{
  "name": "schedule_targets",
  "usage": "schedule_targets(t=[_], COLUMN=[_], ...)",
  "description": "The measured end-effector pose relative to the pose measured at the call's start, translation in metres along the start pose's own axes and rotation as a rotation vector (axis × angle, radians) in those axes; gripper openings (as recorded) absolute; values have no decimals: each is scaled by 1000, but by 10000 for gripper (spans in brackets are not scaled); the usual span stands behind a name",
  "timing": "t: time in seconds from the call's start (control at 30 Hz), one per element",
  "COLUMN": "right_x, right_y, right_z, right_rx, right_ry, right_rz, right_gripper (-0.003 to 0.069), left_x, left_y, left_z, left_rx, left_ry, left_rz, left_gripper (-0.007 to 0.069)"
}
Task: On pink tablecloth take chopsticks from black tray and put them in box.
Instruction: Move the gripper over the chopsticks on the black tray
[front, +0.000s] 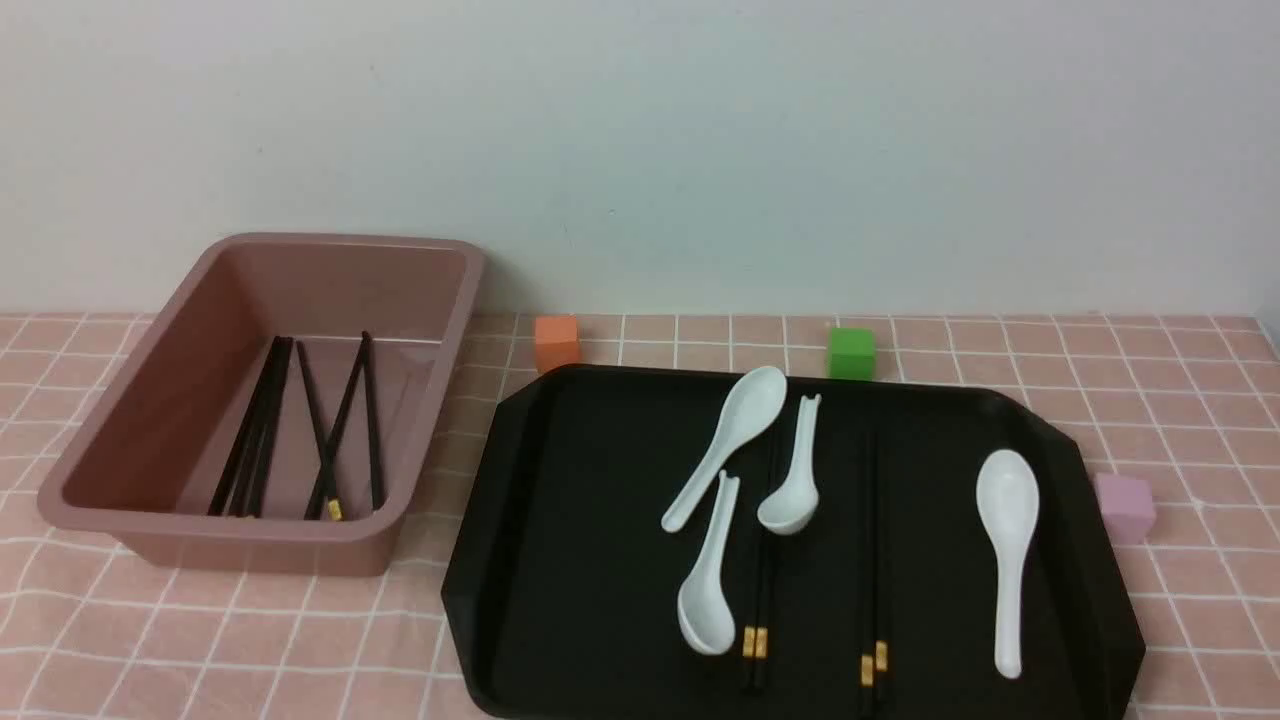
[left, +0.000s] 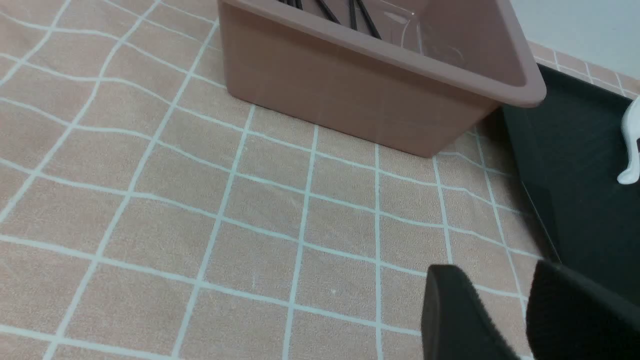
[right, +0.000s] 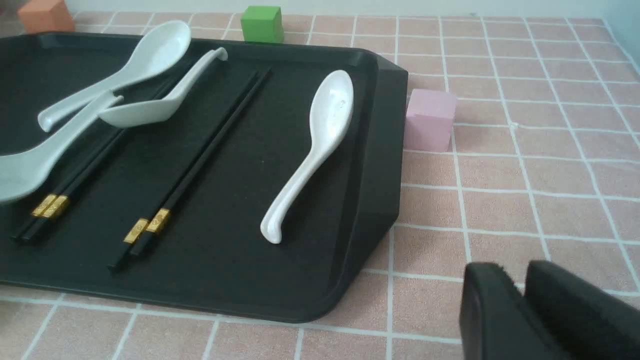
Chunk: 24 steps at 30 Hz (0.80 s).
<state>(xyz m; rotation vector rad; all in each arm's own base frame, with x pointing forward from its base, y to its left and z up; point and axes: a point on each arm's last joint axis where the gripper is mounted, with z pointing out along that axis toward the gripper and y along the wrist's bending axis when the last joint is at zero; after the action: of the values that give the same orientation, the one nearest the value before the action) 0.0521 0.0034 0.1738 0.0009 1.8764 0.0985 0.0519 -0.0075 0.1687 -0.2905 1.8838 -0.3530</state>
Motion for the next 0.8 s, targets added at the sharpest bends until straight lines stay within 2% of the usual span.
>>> schedule_targets(t=[0.8], right_x=[0], right_y=[0], right_z=[0], right_rx=[0], right_ry=[0], right_rz=[0], right_gripper=[160], left_x=[0], left_y=[0], left_z=[0], left_rx=[0], left_ry=[0], left_rz=[0], left_gripper=[239])
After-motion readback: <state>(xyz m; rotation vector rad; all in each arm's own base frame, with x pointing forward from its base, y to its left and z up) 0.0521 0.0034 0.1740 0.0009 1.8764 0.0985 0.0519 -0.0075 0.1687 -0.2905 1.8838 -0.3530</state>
